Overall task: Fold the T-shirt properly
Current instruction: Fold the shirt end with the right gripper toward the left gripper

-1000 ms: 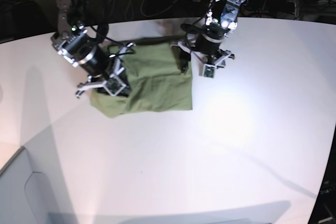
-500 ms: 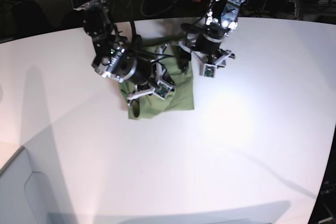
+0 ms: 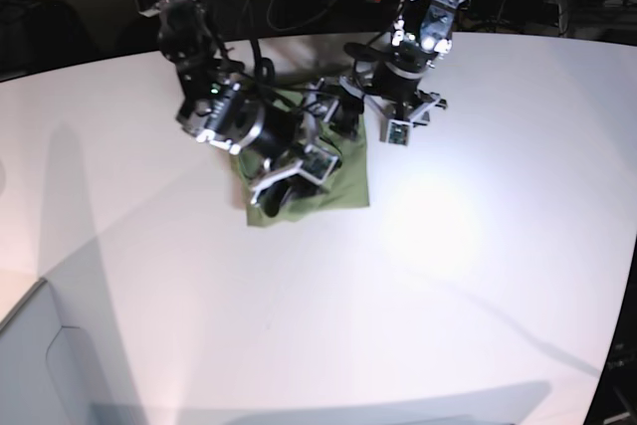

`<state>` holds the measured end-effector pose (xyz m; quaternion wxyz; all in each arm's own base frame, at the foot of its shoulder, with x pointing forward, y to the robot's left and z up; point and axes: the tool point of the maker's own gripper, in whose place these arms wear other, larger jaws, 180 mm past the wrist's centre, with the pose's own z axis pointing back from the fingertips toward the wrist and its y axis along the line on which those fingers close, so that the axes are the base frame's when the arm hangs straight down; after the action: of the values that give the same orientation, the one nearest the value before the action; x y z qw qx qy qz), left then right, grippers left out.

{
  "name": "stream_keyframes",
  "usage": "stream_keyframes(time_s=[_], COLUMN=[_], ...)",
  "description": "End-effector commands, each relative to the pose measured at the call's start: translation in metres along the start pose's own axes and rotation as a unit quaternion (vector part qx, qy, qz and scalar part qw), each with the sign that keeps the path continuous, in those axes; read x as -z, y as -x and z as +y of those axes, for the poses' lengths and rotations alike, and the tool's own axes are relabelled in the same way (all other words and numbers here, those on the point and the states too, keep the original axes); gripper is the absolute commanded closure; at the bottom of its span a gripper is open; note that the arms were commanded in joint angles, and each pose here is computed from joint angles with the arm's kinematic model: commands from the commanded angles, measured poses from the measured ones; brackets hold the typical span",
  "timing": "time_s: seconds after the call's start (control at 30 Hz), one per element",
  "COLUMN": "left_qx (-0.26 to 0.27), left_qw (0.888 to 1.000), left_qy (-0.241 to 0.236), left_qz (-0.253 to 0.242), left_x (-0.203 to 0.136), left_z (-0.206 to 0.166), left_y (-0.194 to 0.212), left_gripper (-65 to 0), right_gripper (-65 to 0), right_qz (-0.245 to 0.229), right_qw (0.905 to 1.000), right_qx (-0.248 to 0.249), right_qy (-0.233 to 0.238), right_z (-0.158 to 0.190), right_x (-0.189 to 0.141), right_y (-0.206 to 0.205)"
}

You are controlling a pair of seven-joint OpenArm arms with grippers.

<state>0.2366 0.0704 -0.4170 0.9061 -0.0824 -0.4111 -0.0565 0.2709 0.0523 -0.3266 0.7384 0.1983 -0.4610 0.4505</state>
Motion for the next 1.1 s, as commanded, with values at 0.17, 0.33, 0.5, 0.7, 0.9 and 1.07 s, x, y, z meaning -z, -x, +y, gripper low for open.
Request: stream_keyframes(time_s=[0.17,0.33,0.5,0.7,0.9,1.07], left_qx=[-0.005,-0.014,-0.021,-0.028,-0.033,-0.034], left_qw=[0.999,0.998,0.996,0.991,0.987,0.987], left_qy=[0.013,0.004,-0.022,-0.082,-0.112,-0.115], left_qz=[-0.048,-0.061,-0.082,-0.100,-0.108,-0.107], left_x=[-0.021,-0.032,-0.049,-0.058,-0.063,-0.064], left_z=[-0.009,-0.003,0.017,0.063,0.085,0.087], left_y=[-0.030,-0.037,-0.049,-0.061,-0.065,-0.064], left_gripper=[-35.5,-35.5,-35.5,-35.6,-35.5,-35.5], right_gripper=[-48.8,-48.8,-48.6,-48.5,-32.3,-7.3], right_qz=[-0.032,-0.014,0.007,0.014,0.022,0.021], right_qw=[0.9958,0.9945,0.9957,0.9955,0.9964,0.9968], right_qx=[0.005,0.029,0.045,0.057,0.066,0.065], right_qy=[0.085,0.099,0.080,0.074,0.050,0.042], right_z=[-0.039,-0.031,-0.012,-0.002,0.015,0.019], right_x=[-0.046,-0.063,-0.064,-0.065,-0.058,-0.055], right_y=[-0.012,0.008,0.026,0.034,0.040,0.039])
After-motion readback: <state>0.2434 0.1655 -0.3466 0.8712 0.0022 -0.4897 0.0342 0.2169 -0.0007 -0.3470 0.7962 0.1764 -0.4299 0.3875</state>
